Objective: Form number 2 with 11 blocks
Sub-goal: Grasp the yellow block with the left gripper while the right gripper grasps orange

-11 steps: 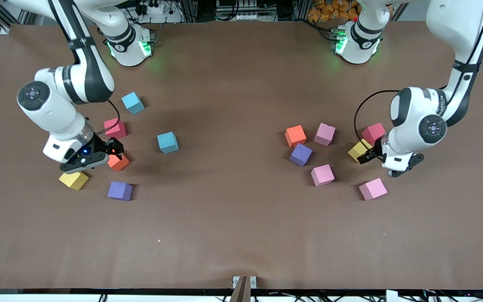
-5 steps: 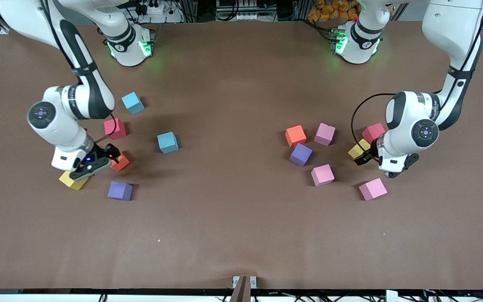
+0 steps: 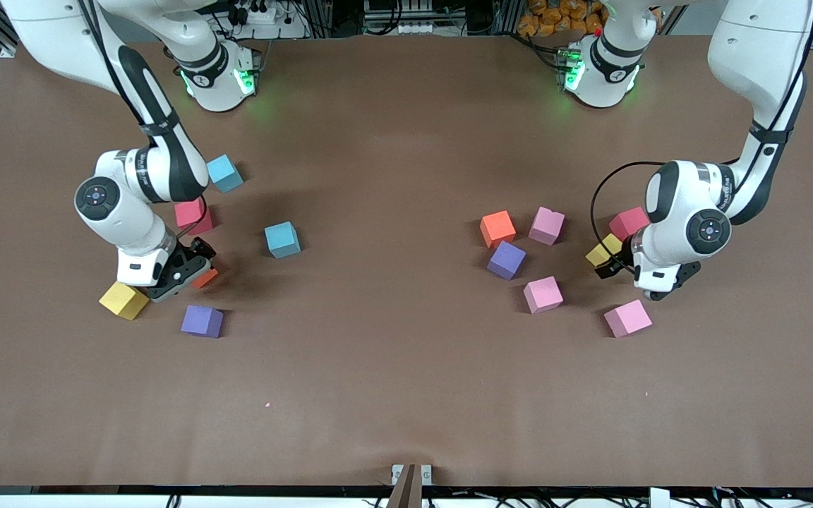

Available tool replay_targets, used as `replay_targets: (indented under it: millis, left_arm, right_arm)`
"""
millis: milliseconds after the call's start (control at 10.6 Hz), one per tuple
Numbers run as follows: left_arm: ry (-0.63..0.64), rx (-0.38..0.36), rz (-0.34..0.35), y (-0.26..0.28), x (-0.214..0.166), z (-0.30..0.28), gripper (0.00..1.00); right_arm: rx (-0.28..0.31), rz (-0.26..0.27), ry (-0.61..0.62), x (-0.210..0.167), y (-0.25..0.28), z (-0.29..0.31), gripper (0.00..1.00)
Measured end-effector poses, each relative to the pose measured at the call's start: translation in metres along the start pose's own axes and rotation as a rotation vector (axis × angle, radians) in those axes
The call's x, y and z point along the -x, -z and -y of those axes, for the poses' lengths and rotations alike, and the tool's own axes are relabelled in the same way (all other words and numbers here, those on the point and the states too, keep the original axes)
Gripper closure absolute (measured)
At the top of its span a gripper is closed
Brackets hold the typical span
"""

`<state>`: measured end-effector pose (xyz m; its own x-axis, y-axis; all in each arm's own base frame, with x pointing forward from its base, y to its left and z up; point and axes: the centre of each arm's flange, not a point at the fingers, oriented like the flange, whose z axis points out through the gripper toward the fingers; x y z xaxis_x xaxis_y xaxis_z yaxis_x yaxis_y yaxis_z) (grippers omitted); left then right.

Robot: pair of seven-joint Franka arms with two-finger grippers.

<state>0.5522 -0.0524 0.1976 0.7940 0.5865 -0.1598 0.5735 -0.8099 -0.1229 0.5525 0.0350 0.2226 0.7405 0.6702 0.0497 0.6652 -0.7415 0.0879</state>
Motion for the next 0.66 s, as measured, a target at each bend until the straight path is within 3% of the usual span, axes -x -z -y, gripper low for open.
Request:
replay_targets:
  millis: [660]
  left_arm:
    - [0.013, -0.008, 0.008, -0.006, 0.006, -0.003, 0.0]
  right_arm:
    - [-0.024, 0.035, 0.052, 0.022, -0.021, 0.003, 0.0]
